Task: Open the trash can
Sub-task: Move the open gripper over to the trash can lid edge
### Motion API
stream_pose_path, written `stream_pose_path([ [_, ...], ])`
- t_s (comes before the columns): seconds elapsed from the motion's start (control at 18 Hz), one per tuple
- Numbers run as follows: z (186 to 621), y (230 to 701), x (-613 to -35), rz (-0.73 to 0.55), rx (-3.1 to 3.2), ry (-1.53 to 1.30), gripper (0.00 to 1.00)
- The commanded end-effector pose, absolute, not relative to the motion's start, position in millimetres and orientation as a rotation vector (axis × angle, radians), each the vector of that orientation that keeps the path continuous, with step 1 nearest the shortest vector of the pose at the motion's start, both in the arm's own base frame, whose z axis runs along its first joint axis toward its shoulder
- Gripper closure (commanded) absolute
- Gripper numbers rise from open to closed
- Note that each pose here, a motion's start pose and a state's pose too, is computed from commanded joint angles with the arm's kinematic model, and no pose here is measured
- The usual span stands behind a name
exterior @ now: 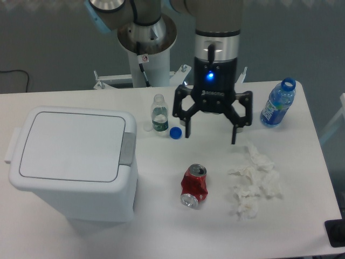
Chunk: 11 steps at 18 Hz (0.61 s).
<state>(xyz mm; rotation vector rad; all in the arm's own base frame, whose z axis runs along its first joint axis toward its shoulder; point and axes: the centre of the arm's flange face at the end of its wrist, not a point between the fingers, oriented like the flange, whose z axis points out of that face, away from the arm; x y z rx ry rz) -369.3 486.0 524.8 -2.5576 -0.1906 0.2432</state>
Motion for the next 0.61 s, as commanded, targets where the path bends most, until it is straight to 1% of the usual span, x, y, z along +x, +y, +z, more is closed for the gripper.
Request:
stream_pose_path([
  [0.22, 519.7, 503.7, -349.3, 0.200, -2.557, -0.202, 0.00],
  [0.61, 513.2, 523.9, -328.1, 0.178, -2.560, -0.143, 0.00],
])
